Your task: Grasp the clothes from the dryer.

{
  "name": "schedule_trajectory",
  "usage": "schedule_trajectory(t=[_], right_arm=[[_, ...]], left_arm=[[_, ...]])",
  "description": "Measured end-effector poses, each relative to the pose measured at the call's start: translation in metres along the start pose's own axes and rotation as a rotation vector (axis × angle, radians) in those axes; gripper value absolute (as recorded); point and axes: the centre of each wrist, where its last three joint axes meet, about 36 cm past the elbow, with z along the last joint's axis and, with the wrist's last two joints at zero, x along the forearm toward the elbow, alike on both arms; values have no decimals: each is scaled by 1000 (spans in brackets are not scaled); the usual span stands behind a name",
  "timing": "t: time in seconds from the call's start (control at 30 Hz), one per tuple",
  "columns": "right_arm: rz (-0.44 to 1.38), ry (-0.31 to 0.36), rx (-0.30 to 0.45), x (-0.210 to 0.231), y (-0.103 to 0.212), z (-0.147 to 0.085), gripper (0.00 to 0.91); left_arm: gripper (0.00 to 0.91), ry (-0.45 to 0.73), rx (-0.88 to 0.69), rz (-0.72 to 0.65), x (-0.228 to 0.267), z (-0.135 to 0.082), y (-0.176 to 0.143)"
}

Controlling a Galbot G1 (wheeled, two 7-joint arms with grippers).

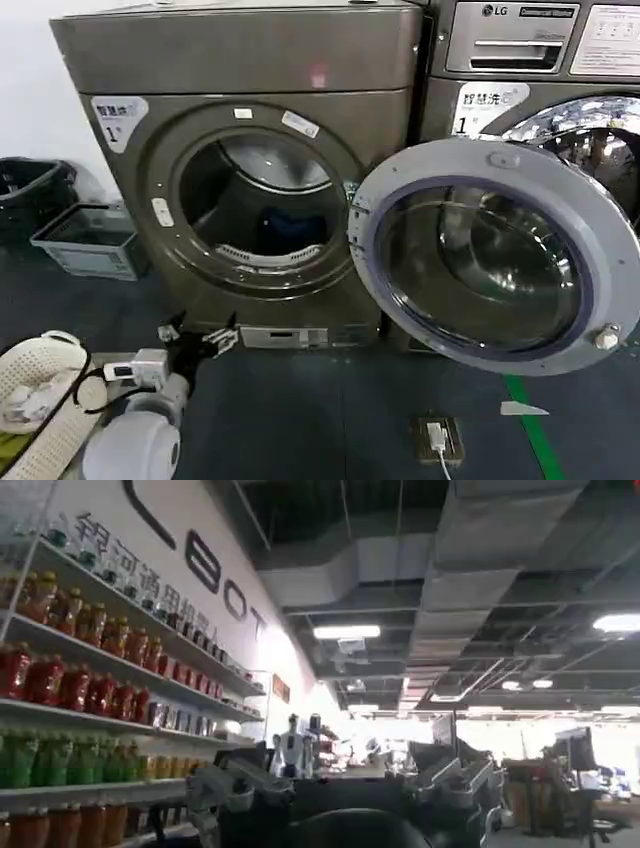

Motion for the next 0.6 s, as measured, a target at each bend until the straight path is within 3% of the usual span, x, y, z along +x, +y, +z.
schedule_trajectory(t=[0.6], right_arm=[[3,-3,-4,-1,-1,0,907]], left_arm=[[907,10,-1,3,-1,3,1]])
